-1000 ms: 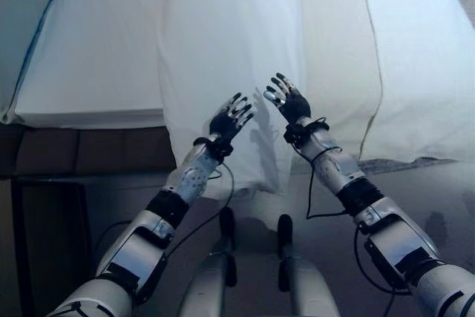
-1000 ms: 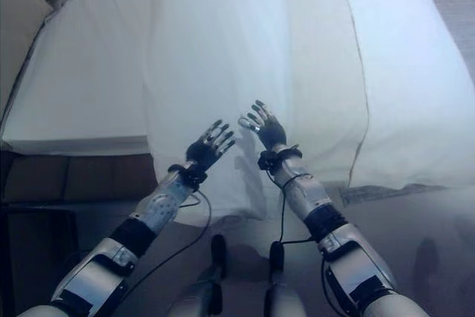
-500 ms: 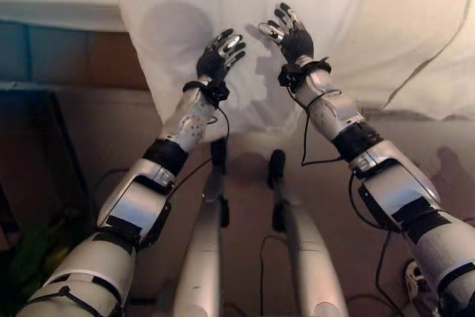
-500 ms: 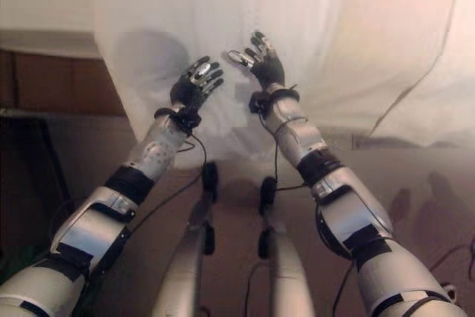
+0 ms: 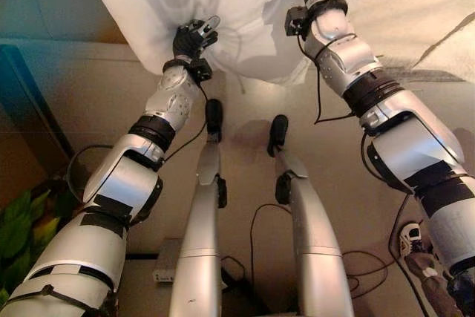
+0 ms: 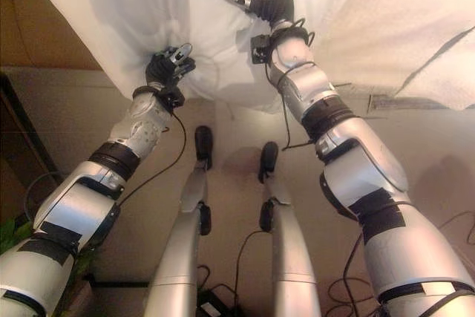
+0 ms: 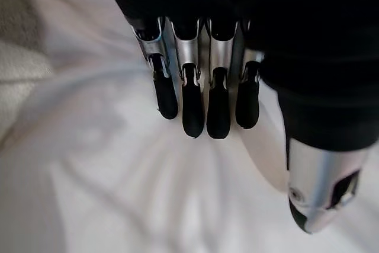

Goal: Make the bed

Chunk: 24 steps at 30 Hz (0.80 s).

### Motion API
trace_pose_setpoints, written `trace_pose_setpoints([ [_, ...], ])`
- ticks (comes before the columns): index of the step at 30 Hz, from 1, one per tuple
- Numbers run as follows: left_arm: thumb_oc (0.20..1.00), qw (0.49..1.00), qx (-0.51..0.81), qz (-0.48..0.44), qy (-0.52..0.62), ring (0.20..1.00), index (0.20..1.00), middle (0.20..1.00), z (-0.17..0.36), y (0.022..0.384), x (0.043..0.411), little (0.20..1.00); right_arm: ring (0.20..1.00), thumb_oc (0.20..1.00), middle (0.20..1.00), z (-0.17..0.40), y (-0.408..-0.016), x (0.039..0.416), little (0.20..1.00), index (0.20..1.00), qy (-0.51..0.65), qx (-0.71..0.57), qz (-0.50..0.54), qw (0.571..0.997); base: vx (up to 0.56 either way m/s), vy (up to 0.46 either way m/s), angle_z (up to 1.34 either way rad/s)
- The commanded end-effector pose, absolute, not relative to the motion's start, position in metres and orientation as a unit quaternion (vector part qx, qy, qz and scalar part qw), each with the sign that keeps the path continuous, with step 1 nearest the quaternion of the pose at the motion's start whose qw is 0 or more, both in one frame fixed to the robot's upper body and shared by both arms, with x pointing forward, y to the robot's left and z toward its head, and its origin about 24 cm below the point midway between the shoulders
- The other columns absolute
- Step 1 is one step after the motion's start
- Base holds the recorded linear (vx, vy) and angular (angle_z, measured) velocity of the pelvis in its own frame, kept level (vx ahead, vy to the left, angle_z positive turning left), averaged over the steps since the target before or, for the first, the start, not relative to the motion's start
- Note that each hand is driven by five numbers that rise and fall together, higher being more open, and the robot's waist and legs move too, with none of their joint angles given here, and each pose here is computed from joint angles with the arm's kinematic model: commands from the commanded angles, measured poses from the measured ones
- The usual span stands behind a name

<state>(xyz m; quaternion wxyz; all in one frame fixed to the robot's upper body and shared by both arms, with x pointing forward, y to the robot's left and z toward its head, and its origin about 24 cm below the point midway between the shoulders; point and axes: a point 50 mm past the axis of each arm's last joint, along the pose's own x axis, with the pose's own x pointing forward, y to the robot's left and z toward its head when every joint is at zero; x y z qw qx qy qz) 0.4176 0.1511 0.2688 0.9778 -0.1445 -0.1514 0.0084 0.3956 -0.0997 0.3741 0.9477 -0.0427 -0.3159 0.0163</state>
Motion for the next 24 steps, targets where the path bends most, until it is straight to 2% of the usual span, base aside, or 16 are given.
trace_pose_setpoints([
  [1,1.000,0.967,-0.158,0.103,-0.173,1.000,1.000,1.000,0.277,0.192,0.417,1.000,1.000,1.000,1.000,0.303,-0.138,0.420,1.000,1.000,-0.194,-0.102,-0.066,0.973,0.00,0.009,0.10],
  [3,1.000,0.966,-0.164,0.111,-0.168,1.000,1.000,1.000,0.272,0.196,0.417,1.000,1.000,1.000,1.000,0.295,-0.141,0.421,1.000,1.000,-0.185,-0.096,-0.069,0.976,0.00,0.003,0.09],
  [7,1.000,0.960,-0.200,0.150,-0.125,1.000,1.000,1.000,0.227,0.213,0.413,1.000,1.000,1.000,1.000,0.230,-0.181,0.424,1.000,1.000,-0.096,-0.042,-0.127,0.986,-0.02,0.013,0.08],
  [8,1.000,0.960,-0.199,0.150,-0.125,1.000,1.000,1.000,0.226,0.213,0.413,1.000,1.000,1.000,1.000,0.230,-0.181,0.424,1.000,1.000,-0.095,-0.042,-0.127,0.986,-0.05,0.025,0.07],
  [10,1.000,0.953,-0.231,0.176,-0.086,1.000,1.000,1.000,0.184,0.220,0.405,1.000,1.000,1.000,1.000,0.173,-0.207,0.415,1.000,1.000,-0.025,0.001,-0.167,0.986,-0.02,0.032,0.06],
  [16,1.000,0.937,-0.248,0.245,0.029,1.000,1.000,1.000,0.091,0.237,0.378,1.000,1.000,1.000,1.000,0.067,-0.259,0.369,1.000,1.000,0.117,0.025,-0.260,0.958,-0.02,0.022,0.03],
  [17,1.000,0.937,-0.248,0.244,0.028,1.000,1.000,1.000,0.091,0.237,0.378,1.000,1.000,1.000,1.000,0.067,-0.260,0.369,1.000,1.000,0.116,0.025,-0.260,0.958,0.00,0.000,0.00],
  [18,1.000,0.929,-0.250,0.263,0.074,1.000,1.000,1.000,0.058,0.238,0.364,1.000,1.000,1.000,1.000,0.040,-0.267,0.352,1.000,1.000,0.150,0.042,-0.279,0.947,-0.05,0.010,0.00],
  [19,1.000,0.929,-0.250,0.262,0.073,1.000,1.000,1.000,0.058,0.237,0.363,1.000,1.000,1.000,1.000,0.039,-0.268,0.351,1.000,1.000,0.149,0.042,-0.280,0.947,-0.06,0.006,0.06],
  [20,1.000,0.928,-0.242,0.265,0.103,1.000,1.000,1.000,0.036,0.232,0.352,1.000,1.000,1.000,1.000,0.019,-0.273,0.335,1.000,1.000,0.173,0.054,-0.293,0.939,-0.06,-0.006,0.05],
  [24,1.000,0.925,-0.222,0.268,0.153,1.000,1.000,1.000,0.002,0.229,0.330,1.000,1.000,1.000,1.000,-0.005,-0.266,0.318,1.000,1.000,0.194,0.071,-0.289,0.935,-0.07,-0.008,-0.02],
])
